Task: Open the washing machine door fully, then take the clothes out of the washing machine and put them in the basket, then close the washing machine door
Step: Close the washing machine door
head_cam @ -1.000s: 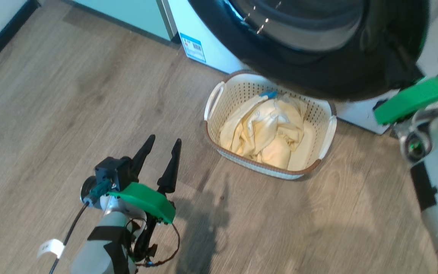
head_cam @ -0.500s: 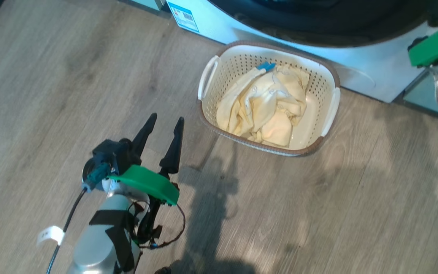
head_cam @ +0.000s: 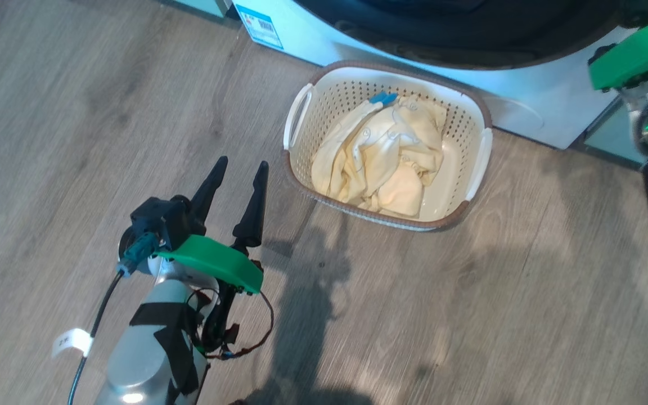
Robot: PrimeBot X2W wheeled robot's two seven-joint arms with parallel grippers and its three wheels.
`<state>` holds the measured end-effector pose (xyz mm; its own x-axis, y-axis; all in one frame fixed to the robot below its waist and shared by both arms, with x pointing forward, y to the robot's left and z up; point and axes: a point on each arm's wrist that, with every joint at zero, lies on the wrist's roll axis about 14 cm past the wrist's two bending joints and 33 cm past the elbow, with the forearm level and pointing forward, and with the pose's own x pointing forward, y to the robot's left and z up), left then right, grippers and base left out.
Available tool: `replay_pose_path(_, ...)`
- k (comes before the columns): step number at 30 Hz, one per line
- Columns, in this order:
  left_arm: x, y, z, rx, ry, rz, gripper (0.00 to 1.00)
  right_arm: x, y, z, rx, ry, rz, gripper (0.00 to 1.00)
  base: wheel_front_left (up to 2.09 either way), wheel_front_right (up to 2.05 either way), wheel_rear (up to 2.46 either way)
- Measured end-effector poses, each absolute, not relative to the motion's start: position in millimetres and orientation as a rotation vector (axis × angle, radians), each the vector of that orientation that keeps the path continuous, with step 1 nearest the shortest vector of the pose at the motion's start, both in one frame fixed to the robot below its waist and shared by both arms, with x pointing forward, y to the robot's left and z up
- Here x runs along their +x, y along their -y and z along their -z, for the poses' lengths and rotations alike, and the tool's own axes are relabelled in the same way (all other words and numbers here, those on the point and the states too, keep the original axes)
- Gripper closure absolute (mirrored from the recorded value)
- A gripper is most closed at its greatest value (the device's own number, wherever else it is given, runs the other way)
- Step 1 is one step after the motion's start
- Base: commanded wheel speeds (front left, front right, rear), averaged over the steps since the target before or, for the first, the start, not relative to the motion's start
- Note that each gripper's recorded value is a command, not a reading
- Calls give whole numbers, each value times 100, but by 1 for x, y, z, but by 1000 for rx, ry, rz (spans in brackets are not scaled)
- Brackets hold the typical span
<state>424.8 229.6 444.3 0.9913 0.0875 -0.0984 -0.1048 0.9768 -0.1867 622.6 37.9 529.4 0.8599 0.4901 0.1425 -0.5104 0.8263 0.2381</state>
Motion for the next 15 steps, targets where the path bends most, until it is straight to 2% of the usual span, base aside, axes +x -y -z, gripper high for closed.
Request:
replay_pose_path(7,422,-229,-463,-197,-43,-90,0,584,-46,-523,263,45,-587,100,0,0,0)
replay_pose_path(15,404,-253,-482,-172,0,-130,0,539,-37,-533,263,46,-599,100,0,0,0)
